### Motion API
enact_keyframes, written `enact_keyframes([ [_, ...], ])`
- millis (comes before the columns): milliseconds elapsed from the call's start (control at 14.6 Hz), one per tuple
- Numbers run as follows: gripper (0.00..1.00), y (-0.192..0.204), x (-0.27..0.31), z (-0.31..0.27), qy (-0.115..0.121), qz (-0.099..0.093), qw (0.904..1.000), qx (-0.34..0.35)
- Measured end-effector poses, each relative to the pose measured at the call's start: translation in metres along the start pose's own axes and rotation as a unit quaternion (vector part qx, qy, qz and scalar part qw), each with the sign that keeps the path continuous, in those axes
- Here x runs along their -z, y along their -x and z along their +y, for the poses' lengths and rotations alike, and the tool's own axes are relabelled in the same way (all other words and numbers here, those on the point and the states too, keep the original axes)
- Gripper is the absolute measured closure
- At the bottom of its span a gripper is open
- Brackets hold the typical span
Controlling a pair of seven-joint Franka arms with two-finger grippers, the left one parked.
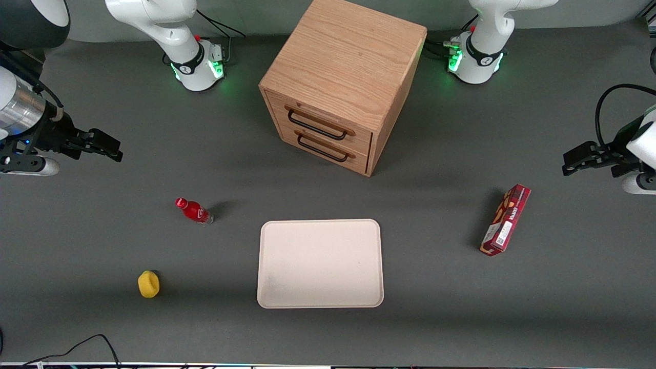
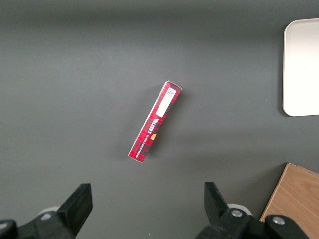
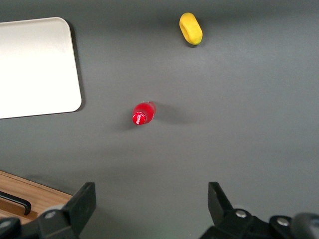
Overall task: Open upper drawer
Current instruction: 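Move the right gripper toward the upper drawer's black handle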
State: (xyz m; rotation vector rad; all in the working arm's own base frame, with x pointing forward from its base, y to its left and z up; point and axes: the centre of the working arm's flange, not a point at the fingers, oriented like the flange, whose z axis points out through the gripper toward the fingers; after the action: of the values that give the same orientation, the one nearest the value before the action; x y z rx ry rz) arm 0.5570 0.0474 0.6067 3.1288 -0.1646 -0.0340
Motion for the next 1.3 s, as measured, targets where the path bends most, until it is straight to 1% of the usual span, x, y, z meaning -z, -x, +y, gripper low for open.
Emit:
enact_keyframes([
  [480,0.0,-0.001,0.0,0.005,0.0,-0.001,1.0,-0.006],
  [686,0.0,0.0,0.012,-0.002,-0.005,0.011,0.9999,0.0],
  [755,0.0,0.002,0.017,-0.007,-0.01,0.008,0.9999,0.004],
  [824,0.0,0.006,0.019,-0.013,-0.023,-0.002,0.9997,0.008],
  [892,0.0,0.01,0.02,-0.022,-0.045,-0.014,0.9988,0.013],
  [961,0.0,0.013,0.021,-0.033,-0.068,-0.022,0.9972,0.021],
  [1029,0.0,0.017,0.024,-0.047,-0.092,-0.026,0.9949,0.034],
  [1098,0.0,0.022,0.027,-0.064,-0.109,-0.029,0.9923,0.052],
  [1167,0.0,0.029,0.029,-0.083,-0.118,-0.032,0.9899,0.071],
  [1304,0.0,0.044,0.023,-0.131,-0.128,-0.046,0.9832,0.122],
])
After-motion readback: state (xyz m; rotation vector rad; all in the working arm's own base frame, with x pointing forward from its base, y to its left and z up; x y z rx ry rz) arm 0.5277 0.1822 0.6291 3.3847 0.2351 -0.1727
